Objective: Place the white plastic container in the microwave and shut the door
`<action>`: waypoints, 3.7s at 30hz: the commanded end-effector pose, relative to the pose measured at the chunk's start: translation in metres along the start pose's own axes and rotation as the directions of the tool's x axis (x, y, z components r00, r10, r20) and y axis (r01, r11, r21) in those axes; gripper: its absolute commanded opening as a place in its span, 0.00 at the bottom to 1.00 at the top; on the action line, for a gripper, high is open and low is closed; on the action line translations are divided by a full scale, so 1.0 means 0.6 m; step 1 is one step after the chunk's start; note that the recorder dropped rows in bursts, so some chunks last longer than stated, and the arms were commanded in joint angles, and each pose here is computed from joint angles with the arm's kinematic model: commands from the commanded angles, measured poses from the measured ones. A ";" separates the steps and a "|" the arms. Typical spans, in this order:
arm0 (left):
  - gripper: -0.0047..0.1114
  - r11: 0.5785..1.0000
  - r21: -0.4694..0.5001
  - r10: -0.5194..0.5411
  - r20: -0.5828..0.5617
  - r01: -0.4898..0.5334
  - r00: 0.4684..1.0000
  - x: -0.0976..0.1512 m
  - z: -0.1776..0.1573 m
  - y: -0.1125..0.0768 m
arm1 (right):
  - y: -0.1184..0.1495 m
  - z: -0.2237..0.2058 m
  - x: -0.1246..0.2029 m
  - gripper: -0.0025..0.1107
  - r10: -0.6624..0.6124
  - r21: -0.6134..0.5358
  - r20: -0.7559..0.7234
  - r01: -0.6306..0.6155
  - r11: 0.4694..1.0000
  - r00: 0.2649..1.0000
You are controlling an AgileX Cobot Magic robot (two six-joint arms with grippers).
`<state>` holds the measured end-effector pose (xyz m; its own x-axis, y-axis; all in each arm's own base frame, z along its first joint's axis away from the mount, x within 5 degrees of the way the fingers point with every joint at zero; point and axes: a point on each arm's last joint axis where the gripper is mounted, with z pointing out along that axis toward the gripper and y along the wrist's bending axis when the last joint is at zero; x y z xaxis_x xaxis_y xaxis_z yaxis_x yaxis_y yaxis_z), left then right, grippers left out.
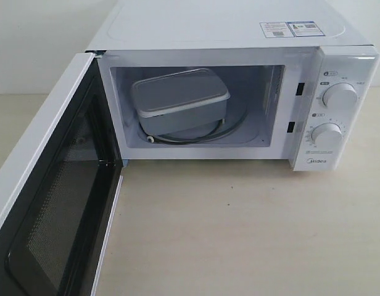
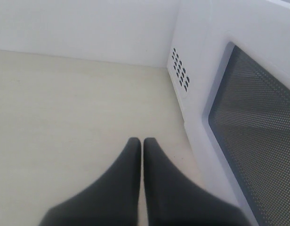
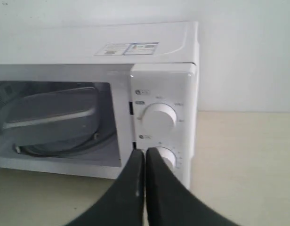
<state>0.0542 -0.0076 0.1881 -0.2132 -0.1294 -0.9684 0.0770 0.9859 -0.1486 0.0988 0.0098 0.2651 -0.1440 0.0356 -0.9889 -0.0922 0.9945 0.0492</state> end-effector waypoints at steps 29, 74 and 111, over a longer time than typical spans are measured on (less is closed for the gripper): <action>0.08 1.000 -0.001 -0.008 0.001 0.008 1.000 0.002 0.000 0.000 | -0.008 -0.055 0.139 0.02 -0.027 0.031 -0.060 0.029 0.999 0.998; 0.08 0.999 0.046 -0.014 0.021 0.013 1.000 -0.216 -0.034 -0.039 | -0.008 -0.055 0.139 0.02 -0.027 0.031 -0.060 0.029 0.999 0.998; 0.08 0.757 0.554 0.296 -0.764 0.348 0.573 -0.243 0.245 -0.164 | -0.001 -0.056 0.139 0.02 -0.041 -0.039 -0.061 0.039 0.999 0.997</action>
<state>0.2120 -0.0714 0.3139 -0.9024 0.2435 -0.3554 0.3910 0.8093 -0.4384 0.0542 0.0088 0.1862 -0.2106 -0.0099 -0.9775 -0.1362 0.9905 0.0193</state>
